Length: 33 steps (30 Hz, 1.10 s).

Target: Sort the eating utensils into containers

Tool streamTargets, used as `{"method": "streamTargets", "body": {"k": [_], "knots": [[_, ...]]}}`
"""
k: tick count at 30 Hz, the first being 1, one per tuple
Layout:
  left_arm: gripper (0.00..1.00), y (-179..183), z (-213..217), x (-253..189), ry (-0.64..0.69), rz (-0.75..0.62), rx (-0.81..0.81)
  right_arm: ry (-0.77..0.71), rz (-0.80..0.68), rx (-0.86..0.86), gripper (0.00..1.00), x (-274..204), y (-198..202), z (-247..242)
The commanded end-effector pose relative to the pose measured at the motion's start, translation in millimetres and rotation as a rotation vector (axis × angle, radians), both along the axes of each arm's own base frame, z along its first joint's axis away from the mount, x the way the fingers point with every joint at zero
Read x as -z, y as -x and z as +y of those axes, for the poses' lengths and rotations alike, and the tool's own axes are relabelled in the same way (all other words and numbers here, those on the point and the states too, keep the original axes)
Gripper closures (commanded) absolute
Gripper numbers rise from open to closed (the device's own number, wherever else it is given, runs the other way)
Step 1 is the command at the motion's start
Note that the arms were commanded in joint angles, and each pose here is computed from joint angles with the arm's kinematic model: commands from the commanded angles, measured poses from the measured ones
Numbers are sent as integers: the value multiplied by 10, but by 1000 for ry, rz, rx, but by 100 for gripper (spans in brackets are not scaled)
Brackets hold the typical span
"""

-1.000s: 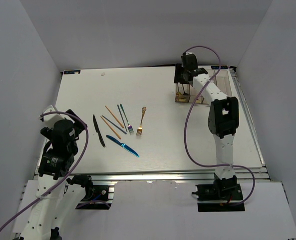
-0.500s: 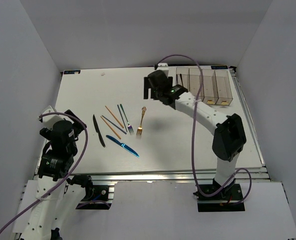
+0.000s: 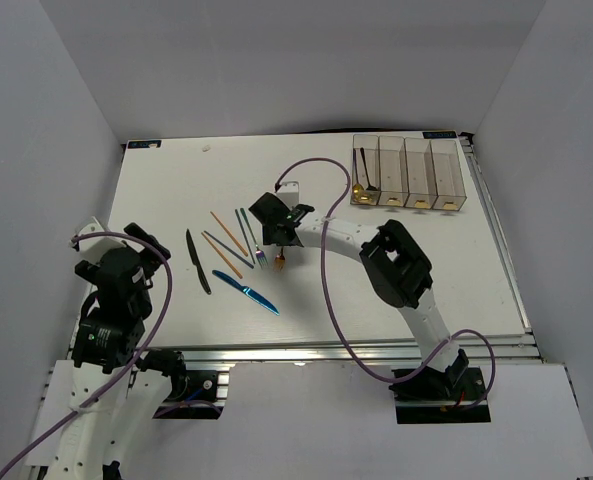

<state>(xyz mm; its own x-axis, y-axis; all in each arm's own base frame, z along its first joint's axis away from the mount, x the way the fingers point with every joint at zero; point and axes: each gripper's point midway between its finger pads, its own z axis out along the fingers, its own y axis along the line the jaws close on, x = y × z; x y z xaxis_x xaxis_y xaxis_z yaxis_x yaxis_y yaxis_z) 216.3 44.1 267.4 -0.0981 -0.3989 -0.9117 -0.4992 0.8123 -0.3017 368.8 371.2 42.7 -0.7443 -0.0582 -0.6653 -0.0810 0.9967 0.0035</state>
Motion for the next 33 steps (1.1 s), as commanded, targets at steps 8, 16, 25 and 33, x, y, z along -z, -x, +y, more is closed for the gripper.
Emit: {"method": "streamTargets", "body": {"k": [8,16,25,33], "knots": [[2,1,-11,-17,-1,-12,12,-40,64,48,54,254,-73,121],[2,10,-10,-27,0,-19,14,-26,154,138,79,550,296,-214],[2,48,5,-65,4,-40,7,45,214,128,100,774,493,-383],[2,75,25,-89,7,-54,-2,-61,213,-129,100,438,527,-54]]}}
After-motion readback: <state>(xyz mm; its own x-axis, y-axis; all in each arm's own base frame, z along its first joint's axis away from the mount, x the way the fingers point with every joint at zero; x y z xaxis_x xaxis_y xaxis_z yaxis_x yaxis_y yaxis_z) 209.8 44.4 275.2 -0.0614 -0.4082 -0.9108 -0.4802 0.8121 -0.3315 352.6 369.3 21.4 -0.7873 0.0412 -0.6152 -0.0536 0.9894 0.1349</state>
